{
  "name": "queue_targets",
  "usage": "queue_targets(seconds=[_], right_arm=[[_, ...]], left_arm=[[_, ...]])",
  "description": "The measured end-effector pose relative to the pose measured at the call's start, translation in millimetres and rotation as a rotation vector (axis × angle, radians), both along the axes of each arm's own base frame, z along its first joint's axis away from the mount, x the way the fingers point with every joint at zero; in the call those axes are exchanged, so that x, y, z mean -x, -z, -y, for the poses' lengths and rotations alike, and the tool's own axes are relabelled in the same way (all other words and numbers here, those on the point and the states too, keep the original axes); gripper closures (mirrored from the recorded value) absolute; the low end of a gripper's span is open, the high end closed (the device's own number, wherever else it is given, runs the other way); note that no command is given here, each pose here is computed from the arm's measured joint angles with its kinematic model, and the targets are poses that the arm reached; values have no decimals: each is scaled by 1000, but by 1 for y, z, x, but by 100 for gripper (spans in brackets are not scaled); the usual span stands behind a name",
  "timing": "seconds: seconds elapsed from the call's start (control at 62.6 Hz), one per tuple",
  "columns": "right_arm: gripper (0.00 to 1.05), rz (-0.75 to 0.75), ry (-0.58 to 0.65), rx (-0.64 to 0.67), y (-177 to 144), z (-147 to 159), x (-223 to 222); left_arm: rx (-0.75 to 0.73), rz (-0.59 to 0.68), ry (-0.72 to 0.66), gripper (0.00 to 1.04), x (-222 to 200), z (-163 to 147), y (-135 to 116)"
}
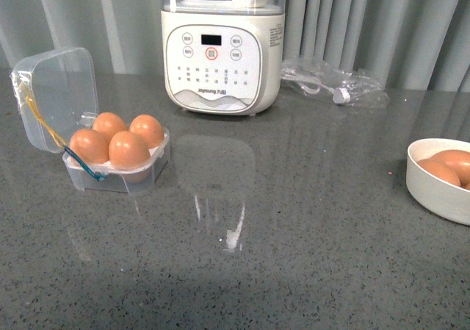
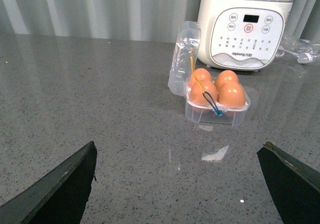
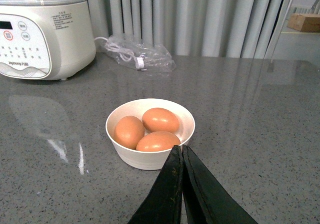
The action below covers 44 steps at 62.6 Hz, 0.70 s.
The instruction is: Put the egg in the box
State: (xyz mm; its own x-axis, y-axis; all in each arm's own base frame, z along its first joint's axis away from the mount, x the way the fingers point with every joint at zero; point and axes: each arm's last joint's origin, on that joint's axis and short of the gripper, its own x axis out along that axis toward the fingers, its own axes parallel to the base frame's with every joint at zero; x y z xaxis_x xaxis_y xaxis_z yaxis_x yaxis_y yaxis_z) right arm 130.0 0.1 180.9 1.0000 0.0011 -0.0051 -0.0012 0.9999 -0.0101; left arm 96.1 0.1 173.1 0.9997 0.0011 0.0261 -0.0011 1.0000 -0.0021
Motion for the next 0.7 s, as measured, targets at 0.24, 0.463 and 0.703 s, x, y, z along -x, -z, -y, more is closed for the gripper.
queue_targets(seconds=[0.24,0.463,0.703], right_arm=[[102,1,0,0,6,0,8],[102,13,0,0,12,0,14],[102,13,0,0,13,0,19]], left_arm=[[0,0,0,7,0,0,0],[0,0,0,7,0,0,0],[0,0,0,7,0,0,0]])
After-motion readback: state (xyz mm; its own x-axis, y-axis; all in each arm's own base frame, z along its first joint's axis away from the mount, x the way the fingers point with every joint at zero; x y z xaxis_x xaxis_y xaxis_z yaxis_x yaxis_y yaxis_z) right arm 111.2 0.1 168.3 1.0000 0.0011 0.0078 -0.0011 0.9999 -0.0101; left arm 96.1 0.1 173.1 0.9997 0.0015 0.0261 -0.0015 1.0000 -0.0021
